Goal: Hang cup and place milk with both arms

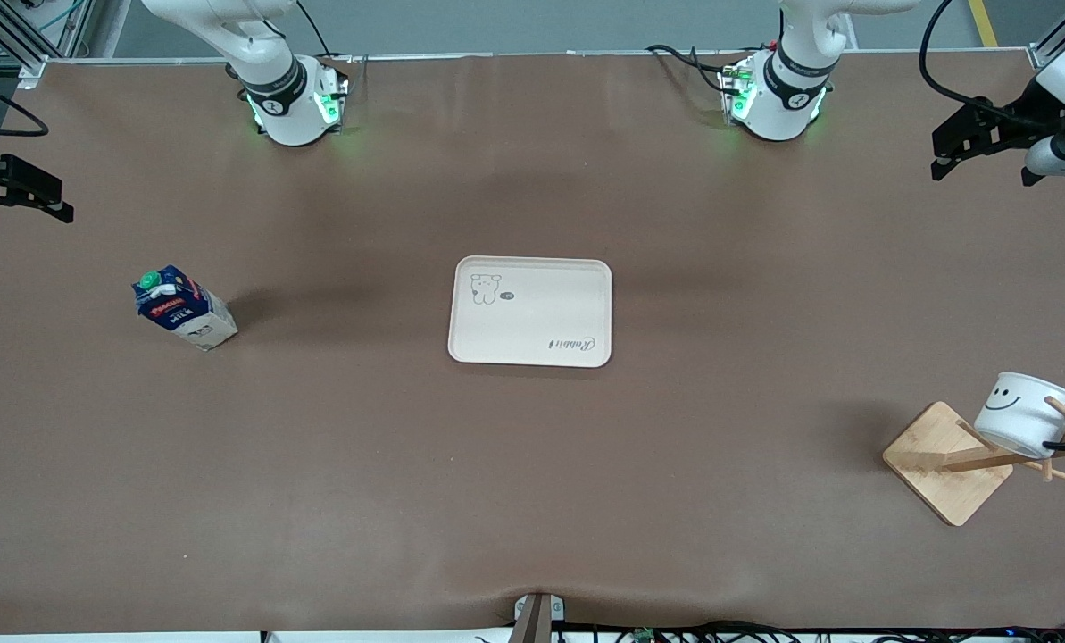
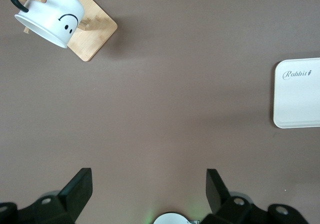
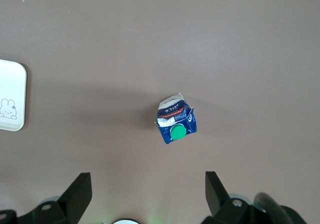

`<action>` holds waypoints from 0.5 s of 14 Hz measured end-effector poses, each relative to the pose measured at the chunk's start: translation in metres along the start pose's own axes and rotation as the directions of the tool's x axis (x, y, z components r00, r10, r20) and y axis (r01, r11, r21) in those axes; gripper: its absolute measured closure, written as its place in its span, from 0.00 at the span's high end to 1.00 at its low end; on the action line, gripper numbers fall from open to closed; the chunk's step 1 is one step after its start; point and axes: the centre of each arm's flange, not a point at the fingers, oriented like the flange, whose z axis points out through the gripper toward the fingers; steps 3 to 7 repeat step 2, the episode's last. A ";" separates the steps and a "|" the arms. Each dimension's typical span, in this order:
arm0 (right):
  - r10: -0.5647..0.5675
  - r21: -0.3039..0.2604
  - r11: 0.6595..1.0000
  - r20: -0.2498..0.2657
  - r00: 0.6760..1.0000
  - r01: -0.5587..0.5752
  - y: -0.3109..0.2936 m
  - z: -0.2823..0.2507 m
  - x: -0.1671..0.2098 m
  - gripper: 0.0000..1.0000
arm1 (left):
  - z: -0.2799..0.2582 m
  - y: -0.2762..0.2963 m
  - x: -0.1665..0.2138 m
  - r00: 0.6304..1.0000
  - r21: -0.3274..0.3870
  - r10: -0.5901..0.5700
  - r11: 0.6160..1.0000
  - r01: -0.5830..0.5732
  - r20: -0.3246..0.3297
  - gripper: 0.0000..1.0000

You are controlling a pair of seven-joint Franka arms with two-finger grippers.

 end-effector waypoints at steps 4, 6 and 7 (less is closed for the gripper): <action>0.001 0.001 1.000 0.003 1.000 -0.001 0.000 0.000 0.000 1.00 | 0.002 0.000 0.001 1.000 0.000 0.000 1.000 0.000 0.004 1.00; 0.001 0.001 1.000 0.003 1.000 -0.001 0.000 0.000 0.000 1.00 | 0.002 0.000 0.001 1.000 0.000 0.000 1.000 0.000 0.004 1.00; 0.001 0.001 1.000 0.003 1.000 -0.001 0.000 0.000 0.000 1.00 | 0.002 0.000 0.001 1.000 0.000 0.000 1.000 0.000 0.004 1.00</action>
